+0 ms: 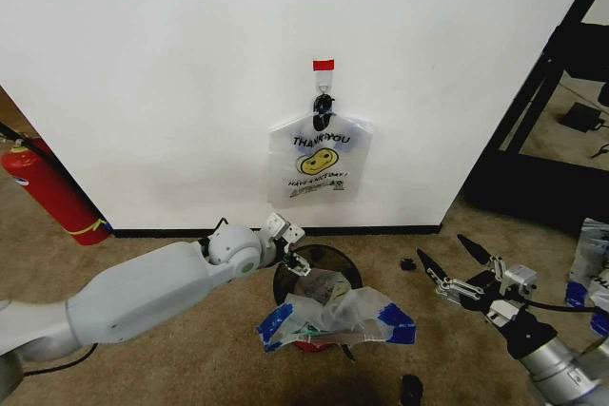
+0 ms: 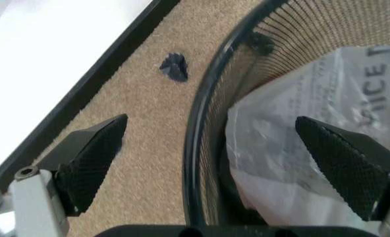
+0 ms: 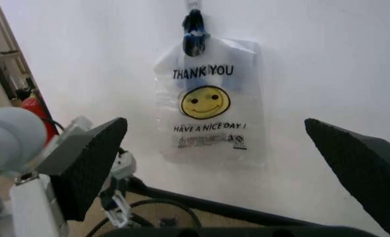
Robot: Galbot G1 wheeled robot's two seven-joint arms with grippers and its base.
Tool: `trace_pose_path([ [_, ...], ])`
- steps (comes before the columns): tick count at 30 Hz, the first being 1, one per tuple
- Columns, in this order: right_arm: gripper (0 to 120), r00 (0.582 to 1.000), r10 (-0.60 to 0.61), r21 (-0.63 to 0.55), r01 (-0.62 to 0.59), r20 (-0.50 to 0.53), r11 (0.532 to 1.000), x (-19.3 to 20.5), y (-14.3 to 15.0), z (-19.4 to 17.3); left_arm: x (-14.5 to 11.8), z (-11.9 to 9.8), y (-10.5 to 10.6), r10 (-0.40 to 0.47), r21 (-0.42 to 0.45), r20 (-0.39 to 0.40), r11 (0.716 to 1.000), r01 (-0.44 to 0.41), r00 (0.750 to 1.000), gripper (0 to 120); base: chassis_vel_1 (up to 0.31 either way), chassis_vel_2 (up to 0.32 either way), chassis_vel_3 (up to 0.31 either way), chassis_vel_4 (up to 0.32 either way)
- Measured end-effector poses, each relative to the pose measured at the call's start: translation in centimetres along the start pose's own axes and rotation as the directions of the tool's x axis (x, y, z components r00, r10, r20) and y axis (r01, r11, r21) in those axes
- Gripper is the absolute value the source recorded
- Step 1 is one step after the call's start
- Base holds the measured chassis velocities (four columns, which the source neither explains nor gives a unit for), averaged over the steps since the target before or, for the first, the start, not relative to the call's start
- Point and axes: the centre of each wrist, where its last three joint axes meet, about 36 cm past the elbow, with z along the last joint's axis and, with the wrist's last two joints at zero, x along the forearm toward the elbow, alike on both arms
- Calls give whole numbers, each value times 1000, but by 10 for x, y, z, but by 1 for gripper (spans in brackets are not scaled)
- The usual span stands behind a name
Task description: Pick up the garbage bag from the wall and place it over the trash bin.
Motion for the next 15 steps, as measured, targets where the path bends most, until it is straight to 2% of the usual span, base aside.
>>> trace_pose_path([
  [2, 100, 1000, 1, 0, -1, 0, 1000, 0, 0, 0, -1, -1, 0, -1, -5, -2, 1000, 1, 1000, 98, 0, 0, 0, 0],
  [6, 100, 1000, 12, -5, -12, 8, 1000, 3, -4, -3, -17, -12, 1, 11, -91, -22, 996, -13, 1000, 94, 0, 0, 0, 0],
  [13, 100, 999, 28, -7, -28, 15, 1000, 6, -8, -7, -36, -20, -6, 26, -134, -51, 991, -33, 998, 72, 0, 0, 0, 0],
  [15, 100, 999, 32, -9, -31, 14, 999, 7, -8, -7, -39, -20, -6, 33, -143, -63, 989, -42, 997, 62, 0, 0, 0, 0],
])
